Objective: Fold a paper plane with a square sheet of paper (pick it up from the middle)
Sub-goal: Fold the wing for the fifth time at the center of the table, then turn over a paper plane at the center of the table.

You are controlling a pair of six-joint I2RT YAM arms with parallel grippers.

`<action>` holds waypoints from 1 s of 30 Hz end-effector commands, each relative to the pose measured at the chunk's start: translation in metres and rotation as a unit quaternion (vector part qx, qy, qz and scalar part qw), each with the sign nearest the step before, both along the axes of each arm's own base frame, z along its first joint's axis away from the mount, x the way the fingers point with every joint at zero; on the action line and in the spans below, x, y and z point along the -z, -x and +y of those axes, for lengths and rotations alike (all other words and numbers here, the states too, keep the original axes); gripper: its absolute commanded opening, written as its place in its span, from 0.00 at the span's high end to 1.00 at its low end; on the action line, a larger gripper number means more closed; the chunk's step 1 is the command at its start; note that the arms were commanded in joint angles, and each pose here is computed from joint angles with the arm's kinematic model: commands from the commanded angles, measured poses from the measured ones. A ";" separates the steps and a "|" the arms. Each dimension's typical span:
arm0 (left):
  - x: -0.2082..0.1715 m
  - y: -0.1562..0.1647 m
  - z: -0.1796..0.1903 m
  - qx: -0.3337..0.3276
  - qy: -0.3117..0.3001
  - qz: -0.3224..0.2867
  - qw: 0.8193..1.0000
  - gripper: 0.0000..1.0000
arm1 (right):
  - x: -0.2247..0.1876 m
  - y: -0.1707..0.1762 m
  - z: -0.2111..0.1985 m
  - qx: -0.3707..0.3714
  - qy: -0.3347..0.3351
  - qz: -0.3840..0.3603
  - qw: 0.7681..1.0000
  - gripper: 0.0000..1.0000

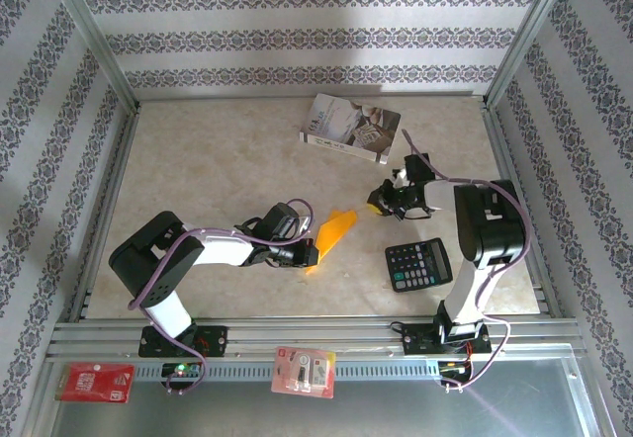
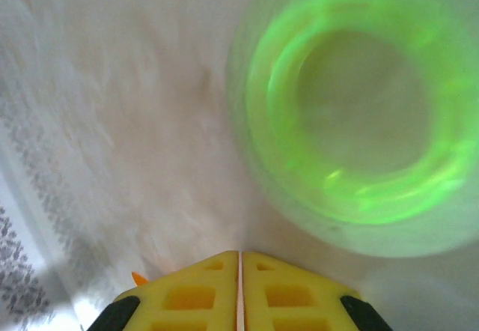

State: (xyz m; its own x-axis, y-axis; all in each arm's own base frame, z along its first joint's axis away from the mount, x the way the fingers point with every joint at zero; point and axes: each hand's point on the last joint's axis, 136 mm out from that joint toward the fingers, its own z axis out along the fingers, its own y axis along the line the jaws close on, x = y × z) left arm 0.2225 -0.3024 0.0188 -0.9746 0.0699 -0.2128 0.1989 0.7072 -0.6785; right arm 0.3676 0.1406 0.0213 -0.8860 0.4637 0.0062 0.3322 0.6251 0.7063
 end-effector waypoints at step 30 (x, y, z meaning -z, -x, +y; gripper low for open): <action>-0.065 -0.078 0.115 -0.200 0.024 -0.061 0.978 0.49 | -0.024 0.079 0.109 -0.120 0.470 -0.149 0.862 0.19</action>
State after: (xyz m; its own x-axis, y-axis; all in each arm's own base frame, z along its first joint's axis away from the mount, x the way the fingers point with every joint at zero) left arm 0.3018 -0.1907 0.0837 -0.8887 -0.3355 -0.3123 -0.0236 0.7139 -0.6998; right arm 0.2843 0.2720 0.0433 -0.8697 -0.0267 -0.4928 -0.0404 0.9990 0.0171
